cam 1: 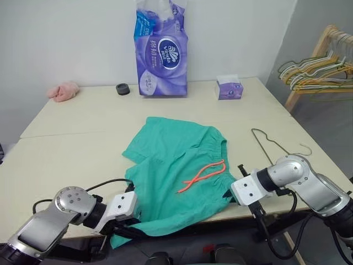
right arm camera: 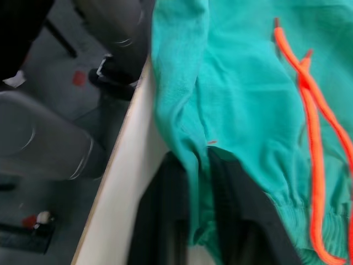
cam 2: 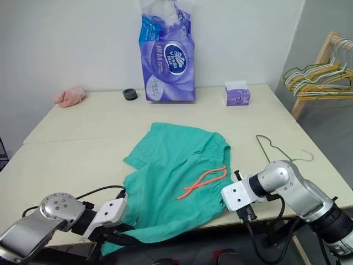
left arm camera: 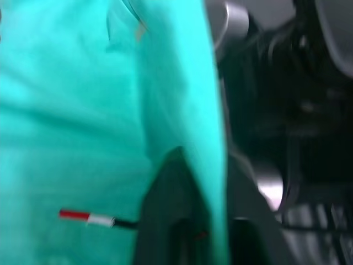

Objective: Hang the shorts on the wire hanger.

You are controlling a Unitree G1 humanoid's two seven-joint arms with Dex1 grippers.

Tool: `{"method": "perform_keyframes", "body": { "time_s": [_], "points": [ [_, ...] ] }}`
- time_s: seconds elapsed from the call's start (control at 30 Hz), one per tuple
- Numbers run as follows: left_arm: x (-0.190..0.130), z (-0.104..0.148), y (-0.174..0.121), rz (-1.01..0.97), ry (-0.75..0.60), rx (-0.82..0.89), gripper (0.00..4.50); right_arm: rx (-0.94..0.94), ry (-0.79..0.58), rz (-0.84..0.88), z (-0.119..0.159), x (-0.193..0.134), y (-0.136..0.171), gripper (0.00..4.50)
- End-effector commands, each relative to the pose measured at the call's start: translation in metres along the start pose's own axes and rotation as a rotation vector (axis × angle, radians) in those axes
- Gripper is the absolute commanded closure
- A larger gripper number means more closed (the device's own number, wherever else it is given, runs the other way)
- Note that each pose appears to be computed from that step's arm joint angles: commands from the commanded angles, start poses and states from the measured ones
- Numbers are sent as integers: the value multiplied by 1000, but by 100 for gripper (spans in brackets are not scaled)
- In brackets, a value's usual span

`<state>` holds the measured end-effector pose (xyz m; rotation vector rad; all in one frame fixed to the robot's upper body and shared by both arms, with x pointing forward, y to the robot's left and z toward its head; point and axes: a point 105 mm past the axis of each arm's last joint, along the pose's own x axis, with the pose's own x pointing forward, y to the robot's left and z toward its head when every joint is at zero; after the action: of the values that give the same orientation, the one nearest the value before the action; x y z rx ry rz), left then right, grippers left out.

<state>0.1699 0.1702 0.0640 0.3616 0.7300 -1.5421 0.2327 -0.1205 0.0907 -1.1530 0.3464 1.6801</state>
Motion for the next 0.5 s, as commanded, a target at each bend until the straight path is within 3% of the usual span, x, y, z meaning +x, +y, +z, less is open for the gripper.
{"method": "perform_keyframes", "body": {
  "time_s": [0.03,0.23,0.33,0.5],
  "points": [
    [-2,15,-5,-14,-51,-7,265,-17,-4,23,4,-17,3,257],
    [-5,21,-9,-19,-67,-37,87,45,-60,-69,6,-38,-4,51],
    [-5,37,3,55,-144,2,4,232,-190,-321,5,-58,-28,50],
    [-17,98,61,441,-396,183,4,603,-311,-847,-37,-99,-63,50]
  ]
}}
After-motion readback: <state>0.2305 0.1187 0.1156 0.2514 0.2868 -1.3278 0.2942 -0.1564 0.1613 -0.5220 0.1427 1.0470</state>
